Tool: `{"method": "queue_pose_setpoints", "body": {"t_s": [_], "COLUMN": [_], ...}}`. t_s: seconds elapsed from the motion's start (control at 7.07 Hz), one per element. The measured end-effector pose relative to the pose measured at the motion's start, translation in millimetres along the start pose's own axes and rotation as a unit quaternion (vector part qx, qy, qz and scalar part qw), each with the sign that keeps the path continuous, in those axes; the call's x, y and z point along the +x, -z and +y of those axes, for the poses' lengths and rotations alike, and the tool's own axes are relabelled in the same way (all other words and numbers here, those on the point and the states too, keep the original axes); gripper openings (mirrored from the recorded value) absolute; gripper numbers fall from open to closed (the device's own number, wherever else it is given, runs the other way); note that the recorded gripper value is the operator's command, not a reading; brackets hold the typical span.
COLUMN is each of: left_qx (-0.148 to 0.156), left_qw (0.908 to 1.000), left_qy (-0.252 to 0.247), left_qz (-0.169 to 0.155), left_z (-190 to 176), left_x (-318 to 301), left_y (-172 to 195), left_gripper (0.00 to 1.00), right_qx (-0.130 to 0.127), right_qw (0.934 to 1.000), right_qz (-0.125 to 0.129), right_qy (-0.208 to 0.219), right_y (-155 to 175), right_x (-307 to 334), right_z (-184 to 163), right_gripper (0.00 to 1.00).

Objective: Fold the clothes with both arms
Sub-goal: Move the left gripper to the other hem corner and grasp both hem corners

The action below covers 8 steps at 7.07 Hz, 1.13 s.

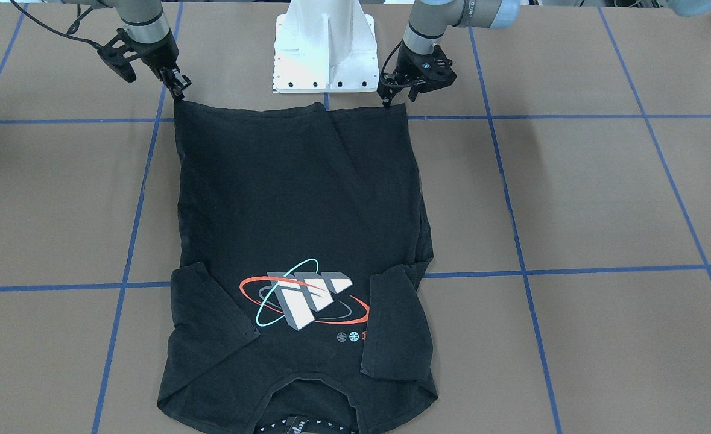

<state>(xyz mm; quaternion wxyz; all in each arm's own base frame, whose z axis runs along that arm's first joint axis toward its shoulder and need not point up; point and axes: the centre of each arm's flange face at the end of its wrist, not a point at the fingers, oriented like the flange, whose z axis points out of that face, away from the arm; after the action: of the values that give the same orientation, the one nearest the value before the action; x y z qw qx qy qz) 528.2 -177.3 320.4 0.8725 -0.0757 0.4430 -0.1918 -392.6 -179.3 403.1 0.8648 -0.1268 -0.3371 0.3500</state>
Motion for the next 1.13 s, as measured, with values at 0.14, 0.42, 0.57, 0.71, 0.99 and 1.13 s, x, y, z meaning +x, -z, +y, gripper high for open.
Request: {"method": "queue_pose_setpoints", "body": {"t_s": [0.14,0.42,0.57,0.71,0.99,1.13], "left_qx": [0.000,0.003,0.005,0.006,0.007,0.007], "left_qw": [1.0000,1.0000,1.0000,1.0000,1.0000,1.0000], "left_qy": [0.000,0.002,0.003,0.003,0.002,0.003], "left_qz": [0.001,0.005,0.006,0.005,0.003,0.001], "left_z": [0.0,-4.0,-6.2,-7.1,-6.9,-6.6], "left_x": [0.8,3.1,3.4,2.9,1.6,1.1], "left_y": [0.4,3.6,3.8,2.9,0.6,-0.4], "left_gripper": [0.72,0.70,0.68,0.68,0.65,0.58], "right_qx": [0.000,0.000,0.001,0.001,0.002,0.002], "right_qw": [1.0000,1.0000,1.0000,1.0000,1.0000,1.0000], "right_qz": [0.000,0.000,0.001,0.001,0.002,0.002], "right_qy": [0.000,0.000,0.000,0.000,0.000,-0.001], "right_y": [0.0,-0.1,-0.3,-0.7,-1.2,-1.3], "right_x": [0.2,0.2,0.4,0.7,1.5,1.7], "right_z": [-0.1,-0.4,-0.6,-0.8,-2.0,-2.1], "right_gripper": [0.00,0.00,0.00,0.00,0.00,0.00]}}
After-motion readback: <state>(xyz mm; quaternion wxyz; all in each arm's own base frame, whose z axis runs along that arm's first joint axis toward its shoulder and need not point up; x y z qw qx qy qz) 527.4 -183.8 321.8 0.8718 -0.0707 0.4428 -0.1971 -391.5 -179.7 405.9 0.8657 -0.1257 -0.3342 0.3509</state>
